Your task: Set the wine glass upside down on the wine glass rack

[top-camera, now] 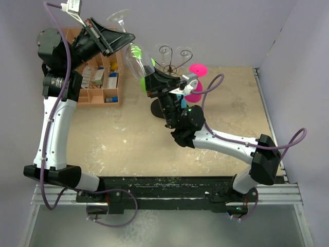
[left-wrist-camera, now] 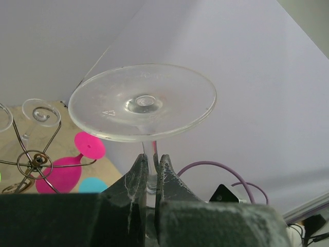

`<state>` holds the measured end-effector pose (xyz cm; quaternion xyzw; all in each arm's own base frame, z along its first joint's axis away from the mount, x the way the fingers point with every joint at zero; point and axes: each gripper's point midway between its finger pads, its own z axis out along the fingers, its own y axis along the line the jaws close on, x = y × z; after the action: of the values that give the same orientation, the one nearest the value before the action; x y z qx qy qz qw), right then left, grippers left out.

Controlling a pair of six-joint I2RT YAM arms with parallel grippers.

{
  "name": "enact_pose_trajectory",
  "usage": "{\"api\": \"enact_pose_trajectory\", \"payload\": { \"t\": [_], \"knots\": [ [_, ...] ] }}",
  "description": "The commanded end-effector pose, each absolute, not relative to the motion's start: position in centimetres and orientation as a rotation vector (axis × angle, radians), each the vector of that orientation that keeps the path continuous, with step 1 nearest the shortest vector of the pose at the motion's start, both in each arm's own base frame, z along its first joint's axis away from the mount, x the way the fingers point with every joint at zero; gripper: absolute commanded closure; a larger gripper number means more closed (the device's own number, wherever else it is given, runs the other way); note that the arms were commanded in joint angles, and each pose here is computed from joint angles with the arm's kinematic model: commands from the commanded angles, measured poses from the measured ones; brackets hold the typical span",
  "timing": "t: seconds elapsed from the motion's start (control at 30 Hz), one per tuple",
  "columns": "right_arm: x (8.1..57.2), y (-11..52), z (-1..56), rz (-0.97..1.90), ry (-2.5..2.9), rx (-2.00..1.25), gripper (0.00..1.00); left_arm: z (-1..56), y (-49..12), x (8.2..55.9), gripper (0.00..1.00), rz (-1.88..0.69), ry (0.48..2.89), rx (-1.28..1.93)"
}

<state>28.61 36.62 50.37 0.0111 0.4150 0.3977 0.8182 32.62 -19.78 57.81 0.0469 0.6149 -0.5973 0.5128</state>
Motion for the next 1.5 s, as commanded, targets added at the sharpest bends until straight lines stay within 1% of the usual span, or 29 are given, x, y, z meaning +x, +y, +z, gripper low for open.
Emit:
{"api": "enact_pose_trajectory", "payload": {
  "t": [0.0, 0.07, 0.27, 0.33, 0.47, 0.5, 0.63, 0.8, 1.0, 1.07, 1.13, 1.2, 1.23, 1.4, 1.47],
  "knots": [
    [23.6, 39.5, 54.5, 1.051, 0.730, -0.152, 1.00, 57.4, -20.2, 33.0, 1.00, -1.304, 1.411, 0.269],
    [23.5, 39.9, 54.5, 1.065, 0.729, -0.157, 1.00, 57.5, -20.2, 32.9, 1.00, -1.293, 1.407, 0.276],
    [23.4, 40.0, 54.3, 1.085, 0.728, -0.157, 0.87, 57.6, -20.1, 32.8, 1.00, -1.290, 1.409, 0.274],
    [23.4, 39.8, 54.3, 1.086, 0.727, -0.148, 0.77, 57.8, -20.1, 32.6, 1.00, -1.291, 1.402, 0.278],
    [23.5, 38.9, 54.4, 1.076, 0.716, -0.117, 0.53, 58.4, -19.9, 32.5, 1.00, -1.268, 1.386, 0.278],
    [23.5, 38.8, 54.4, 1.074, 0.716, -0.114, 0.49, 58.4, -19.8, 32.6, 1.00, -1.263, 1.386, 0.275],
    [23.6, 38.3, 54.3, 1.064, 0.717, -0.093, 0.45, 58.4, -19.7, 32.6, 1.00, -1.240, 1.381, 0.279],
    [23.6, 38.1, 54.0, 1.050, 0.727, -0.095, 0.35, 58.5, -19.5, 32.7, 1.00, -1.203, 1.370, 0.292],
    [23.8, 38.1, 53.8, 1.030, 0.734, -0.111, 0.33, 58.4, -19.6, 32.3, 1.00, -1.169, 1.362, 0.353],
    [23.7, 38.3, 53.8, 1.030, 0.739, -0.121, 0.30, 58.4, -19.5, 32.2, 1.00, -1.131, 1.356, 0.382],
    [23.6, 38.3, 53.6, 1.027, 0.750, -0.133, 0.22, 58.6, -19.2, 32.1, 1.00, -1.077, 1.341, 0.411],
    [23.2, 38.1, 53.3, 1.031, 0.758, -0.153, 0.09, 58.7, -18.9, 32.0, 1.00, -1.029, 1.338, 0.433],
    [22.9, 37.8, 53.1, 1.039, 0.767, -0.162, 0.01, 58.9, -18.8, 31.8, 1.00, -1.011, 1.331, 0.447],
    [21.3, 36.7, 52.3, 1.029, 0.846, -0.276, 0.00, 59.5, -18.0, 30.7, 1.00, -0.911, 1.302, 0.498],
    [20.8, 36.6, 50.9, 0.992, 0.911, -0.373, 0.00, 59.3, -17.7, 30.4, 1.00, -0.873, 1.302, 0.511]
  ]
}}
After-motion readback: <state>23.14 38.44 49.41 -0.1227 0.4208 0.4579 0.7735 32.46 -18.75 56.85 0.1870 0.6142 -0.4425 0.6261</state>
